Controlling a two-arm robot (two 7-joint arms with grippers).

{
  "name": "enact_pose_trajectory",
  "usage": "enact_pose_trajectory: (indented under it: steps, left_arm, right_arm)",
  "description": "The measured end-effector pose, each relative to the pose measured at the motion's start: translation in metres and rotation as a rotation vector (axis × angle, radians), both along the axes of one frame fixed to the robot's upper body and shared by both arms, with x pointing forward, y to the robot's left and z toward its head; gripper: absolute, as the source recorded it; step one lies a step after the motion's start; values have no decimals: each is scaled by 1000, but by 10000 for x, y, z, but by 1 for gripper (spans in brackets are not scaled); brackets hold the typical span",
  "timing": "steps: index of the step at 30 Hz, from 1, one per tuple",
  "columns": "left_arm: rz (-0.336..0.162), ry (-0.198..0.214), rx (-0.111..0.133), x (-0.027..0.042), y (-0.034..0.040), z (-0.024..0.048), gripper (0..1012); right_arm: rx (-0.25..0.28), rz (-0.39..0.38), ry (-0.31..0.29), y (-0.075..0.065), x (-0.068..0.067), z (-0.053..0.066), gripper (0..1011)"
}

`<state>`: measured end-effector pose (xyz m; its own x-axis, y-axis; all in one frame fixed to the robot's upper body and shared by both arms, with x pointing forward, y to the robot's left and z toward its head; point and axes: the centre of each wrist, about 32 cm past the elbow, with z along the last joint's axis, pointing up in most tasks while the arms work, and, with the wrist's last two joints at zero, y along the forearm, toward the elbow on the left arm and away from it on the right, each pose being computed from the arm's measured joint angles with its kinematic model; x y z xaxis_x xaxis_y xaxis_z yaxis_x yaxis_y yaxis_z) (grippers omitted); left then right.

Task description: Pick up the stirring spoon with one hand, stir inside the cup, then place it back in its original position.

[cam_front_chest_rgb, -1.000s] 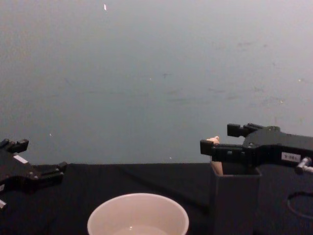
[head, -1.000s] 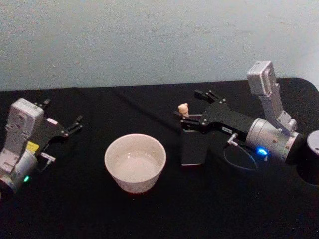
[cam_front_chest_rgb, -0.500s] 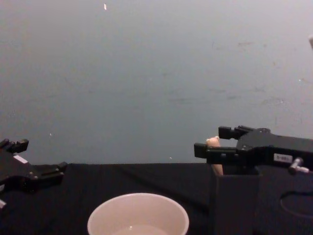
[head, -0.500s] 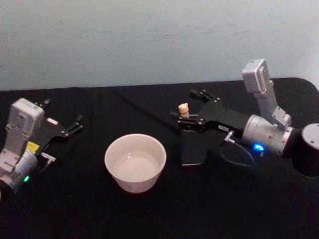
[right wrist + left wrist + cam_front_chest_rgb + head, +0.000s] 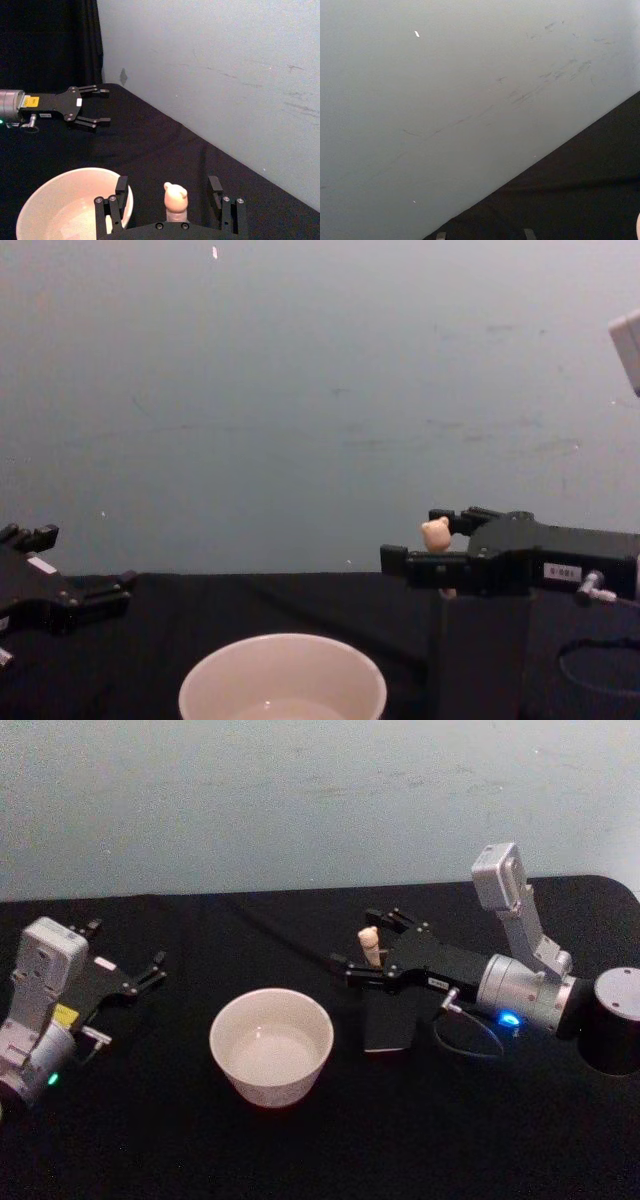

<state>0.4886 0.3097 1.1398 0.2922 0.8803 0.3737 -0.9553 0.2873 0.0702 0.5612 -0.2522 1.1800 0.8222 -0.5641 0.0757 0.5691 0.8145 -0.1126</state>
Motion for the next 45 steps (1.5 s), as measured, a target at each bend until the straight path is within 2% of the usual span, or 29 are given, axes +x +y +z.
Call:
enact_pose_trajectory:
  steps: [22, 25, 32, 38, 39, 40, 42, 45]
  left_arm:
    - [0, 0, 0, 0, 0, 0, 1001]
    - [0, 0, 0, 0, 0, 0, 1001]
    - [0, 0, 0, 0, 0, 0, 1001]
    - [0, 0, 0, 0, 0, 0, 1001]
    - [0, 0, 0, 0, 0, 0, 1001]
    - [0, 0, 0, 0, 0, 0, 1001]
    - [0, 0, 0, 0, 0, 0, 1001]
    - [0, 0, 0, 0, 0, 0, 1001]
  right_arm:
    - [6, 13, 6, 19, -9, -14, 1002]
    - [6, 13, 6, 18, -9, -14, 969]
    - [7, 12, 6, 15, -8, -14, 810]
    - [8, 12, 6, 14, -8, -14, 594]
    - [8, 12, 6, 13, -7, -14, 594]
    - [8, 12, 6, 14, -7, -14, 531]
    - [8, 12, 6, 13, -7, -14, 492]
    - [8, 12, 6, 13, -7, -14, 367]
